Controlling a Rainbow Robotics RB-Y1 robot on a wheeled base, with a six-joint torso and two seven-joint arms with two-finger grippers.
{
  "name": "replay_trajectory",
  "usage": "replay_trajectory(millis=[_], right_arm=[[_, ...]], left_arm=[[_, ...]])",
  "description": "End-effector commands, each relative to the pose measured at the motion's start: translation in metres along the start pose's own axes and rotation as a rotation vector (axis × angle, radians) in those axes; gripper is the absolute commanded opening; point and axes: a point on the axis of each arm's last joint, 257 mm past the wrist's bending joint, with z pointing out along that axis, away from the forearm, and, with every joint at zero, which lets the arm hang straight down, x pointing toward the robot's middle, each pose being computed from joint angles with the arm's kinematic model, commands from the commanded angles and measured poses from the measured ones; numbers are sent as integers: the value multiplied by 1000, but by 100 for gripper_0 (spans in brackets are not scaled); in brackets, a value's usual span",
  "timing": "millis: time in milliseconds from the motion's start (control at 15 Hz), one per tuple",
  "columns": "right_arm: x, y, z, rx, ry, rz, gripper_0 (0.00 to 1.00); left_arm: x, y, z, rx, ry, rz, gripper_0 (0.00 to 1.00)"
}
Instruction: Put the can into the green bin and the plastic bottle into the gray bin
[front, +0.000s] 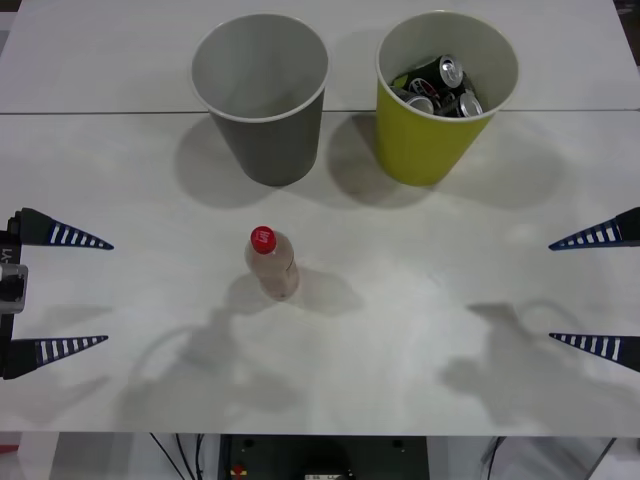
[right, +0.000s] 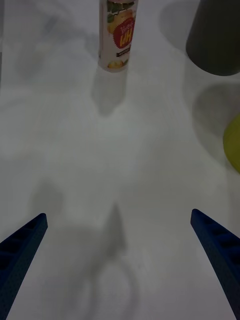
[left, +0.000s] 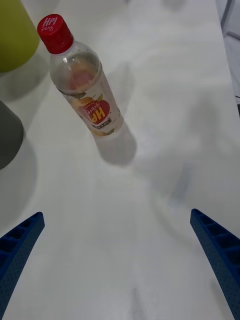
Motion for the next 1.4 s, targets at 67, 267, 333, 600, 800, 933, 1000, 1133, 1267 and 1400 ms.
replay_trajectory(millis=[67,267,333,600,800,933,1000,1133,1267,1400], right_arm=[[0,0,0,0,0,0,100],[0,0,0,0,0,0,100],[0,0,0,0,0,0,100],[0,0,0,0,0,0,100],[0,0,0,0,0,0,100],[0,0,0,0,0,0,100],[0,0,0,0,0,0,100],[0,0,0,0,0,0,100],[0,0,0,0,0,0,100],[0,0,0,0,0,0,100]], left_arm=[[0,0,0,0,0,0,100],[7,-13,5,13,-20,-64,100],[7,-13,4,11,-27,-74,100],[1,-6,5,-11,-63,-101,100],[0,-6,20,-34,-141,-187,100],[-1,-5,32,-34,-199,-241,100],[-1,-3,36,-38,-220,-261,100],[-1,3,46,-53,-252,-269,100],[-2,9,57,-77,-283,-285,100],[0,9,71,-94,-309,-270,100]])
